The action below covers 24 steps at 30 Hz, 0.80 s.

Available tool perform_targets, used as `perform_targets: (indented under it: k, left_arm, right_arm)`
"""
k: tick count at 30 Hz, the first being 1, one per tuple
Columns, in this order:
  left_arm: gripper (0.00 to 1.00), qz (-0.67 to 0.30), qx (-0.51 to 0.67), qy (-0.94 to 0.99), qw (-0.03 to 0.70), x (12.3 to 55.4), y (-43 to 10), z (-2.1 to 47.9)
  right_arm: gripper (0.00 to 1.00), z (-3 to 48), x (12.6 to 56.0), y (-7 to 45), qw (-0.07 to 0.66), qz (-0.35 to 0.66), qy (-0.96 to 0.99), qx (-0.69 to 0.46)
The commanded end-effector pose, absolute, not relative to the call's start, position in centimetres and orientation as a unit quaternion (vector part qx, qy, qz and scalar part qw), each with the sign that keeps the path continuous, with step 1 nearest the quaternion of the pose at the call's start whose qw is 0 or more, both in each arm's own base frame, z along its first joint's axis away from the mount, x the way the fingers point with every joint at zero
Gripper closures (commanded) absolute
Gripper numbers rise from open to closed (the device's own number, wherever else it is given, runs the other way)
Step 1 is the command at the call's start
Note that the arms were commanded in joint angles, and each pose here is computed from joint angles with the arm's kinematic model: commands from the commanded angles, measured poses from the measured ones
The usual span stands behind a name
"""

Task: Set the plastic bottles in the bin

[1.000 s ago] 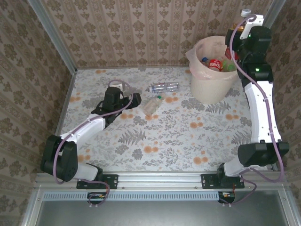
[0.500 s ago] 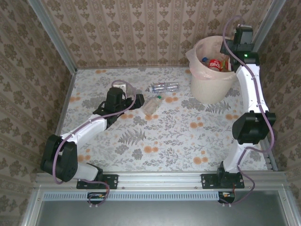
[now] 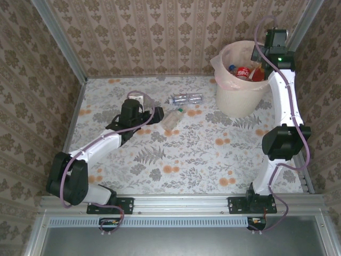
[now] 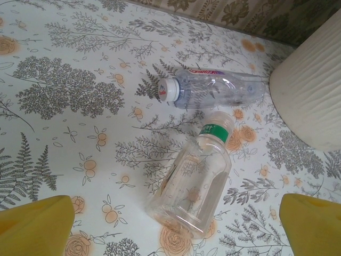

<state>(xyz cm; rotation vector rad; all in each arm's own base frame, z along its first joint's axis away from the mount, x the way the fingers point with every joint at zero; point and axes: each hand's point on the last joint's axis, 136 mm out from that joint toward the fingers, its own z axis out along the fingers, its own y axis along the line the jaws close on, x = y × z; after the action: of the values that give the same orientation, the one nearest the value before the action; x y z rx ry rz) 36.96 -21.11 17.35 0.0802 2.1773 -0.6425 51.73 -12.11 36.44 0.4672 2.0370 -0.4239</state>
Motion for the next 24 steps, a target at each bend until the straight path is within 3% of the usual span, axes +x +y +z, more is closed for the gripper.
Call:
perform_targets:
  k: [1,10,24]
  left_arm:
    - [0.00,-0.253,0.079,0.872,0.411,36.9,-22.5,17.4]
    - [0.00,-0.180,0.182,0.895,0.365,36.0,-25.8,15.0]
    - [0.00,-0.102,0.267,0.910,0.300,37.5,-28.3,10.2]
  right_arm:
    - [0.00,40.2,49.3,-11.4,0.508,-0.159,0.826,0.188]
    - [0.00,42.4,45.5,-7.1,0.554,-0.067,0.815,0.154]
    - [0.00,41.3,37.7,1.4,0.615,0.143,0.766,0.120]
